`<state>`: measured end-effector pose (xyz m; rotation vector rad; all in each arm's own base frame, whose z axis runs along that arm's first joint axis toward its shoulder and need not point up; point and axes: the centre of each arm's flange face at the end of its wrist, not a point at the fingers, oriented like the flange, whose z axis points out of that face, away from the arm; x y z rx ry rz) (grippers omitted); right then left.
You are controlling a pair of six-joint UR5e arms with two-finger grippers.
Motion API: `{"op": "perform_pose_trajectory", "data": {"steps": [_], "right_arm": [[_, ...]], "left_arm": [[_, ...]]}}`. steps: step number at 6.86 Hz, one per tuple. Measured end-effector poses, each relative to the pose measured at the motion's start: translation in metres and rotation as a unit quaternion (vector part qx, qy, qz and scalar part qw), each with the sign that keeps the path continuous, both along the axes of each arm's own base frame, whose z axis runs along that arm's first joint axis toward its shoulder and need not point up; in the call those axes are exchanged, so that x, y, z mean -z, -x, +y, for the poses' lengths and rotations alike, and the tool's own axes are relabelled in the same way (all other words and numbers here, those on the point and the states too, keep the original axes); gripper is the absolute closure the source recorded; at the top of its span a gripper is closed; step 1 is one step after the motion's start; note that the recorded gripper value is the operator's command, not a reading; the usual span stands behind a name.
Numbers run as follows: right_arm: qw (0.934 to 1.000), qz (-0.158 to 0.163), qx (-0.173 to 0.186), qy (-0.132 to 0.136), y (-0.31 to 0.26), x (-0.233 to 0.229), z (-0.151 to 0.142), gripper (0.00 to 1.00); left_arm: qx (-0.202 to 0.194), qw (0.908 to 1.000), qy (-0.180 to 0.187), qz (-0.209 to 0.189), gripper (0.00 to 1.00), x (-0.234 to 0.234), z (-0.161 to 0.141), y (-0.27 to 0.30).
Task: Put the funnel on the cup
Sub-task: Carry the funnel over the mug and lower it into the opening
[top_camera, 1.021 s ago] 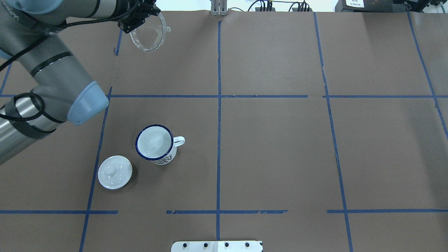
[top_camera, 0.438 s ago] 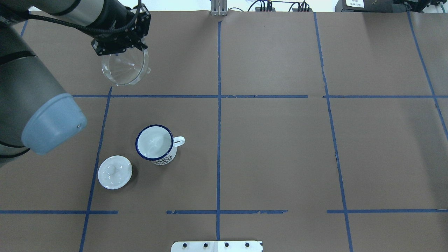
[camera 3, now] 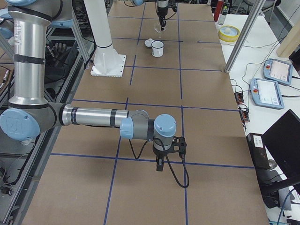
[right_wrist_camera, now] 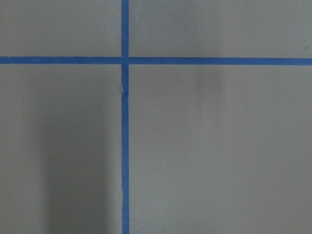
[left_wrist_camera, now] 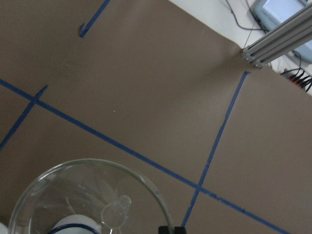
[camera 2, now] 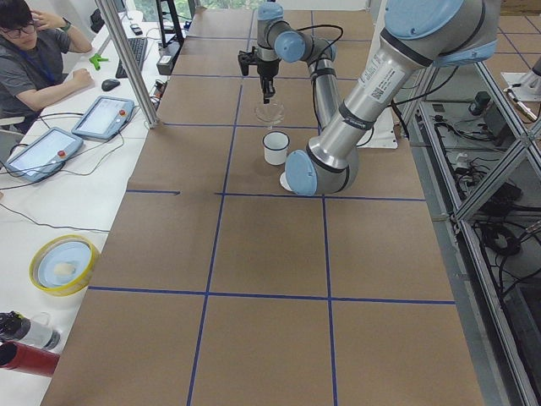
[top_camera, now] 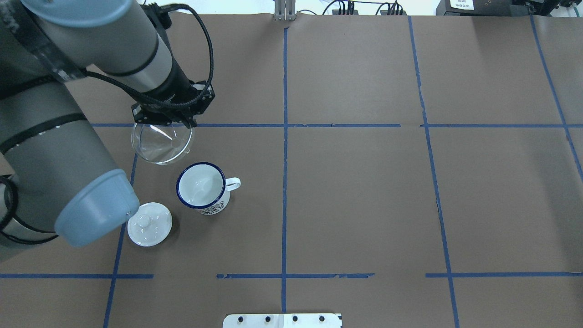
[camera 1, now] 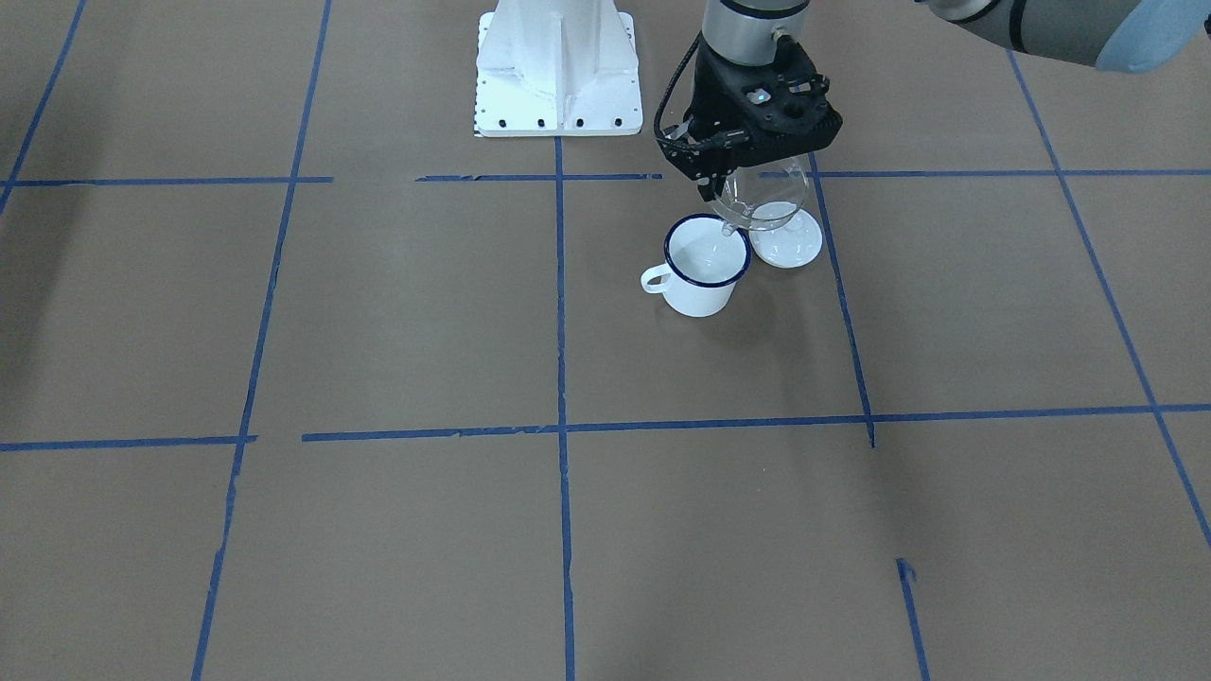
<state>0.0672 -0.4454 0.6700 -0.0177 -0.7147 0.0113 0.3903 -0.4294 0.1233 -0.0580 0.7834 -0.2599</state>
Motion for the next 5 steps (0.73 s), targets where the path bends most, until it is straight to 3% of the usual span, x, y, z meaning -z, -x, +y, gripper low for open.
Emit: {"op": "perform_pose_trajectory", "data": {"steps": [5], "right_arm": [[1.0, 0.0, 0.0, 0.0, 0.0, 0.0, 0.0, 0.0]], "left_arm": [[-0.024, 0.9997, 0.003, -0.008, 1.0, -0.046, -0.009, -0.058]]}}
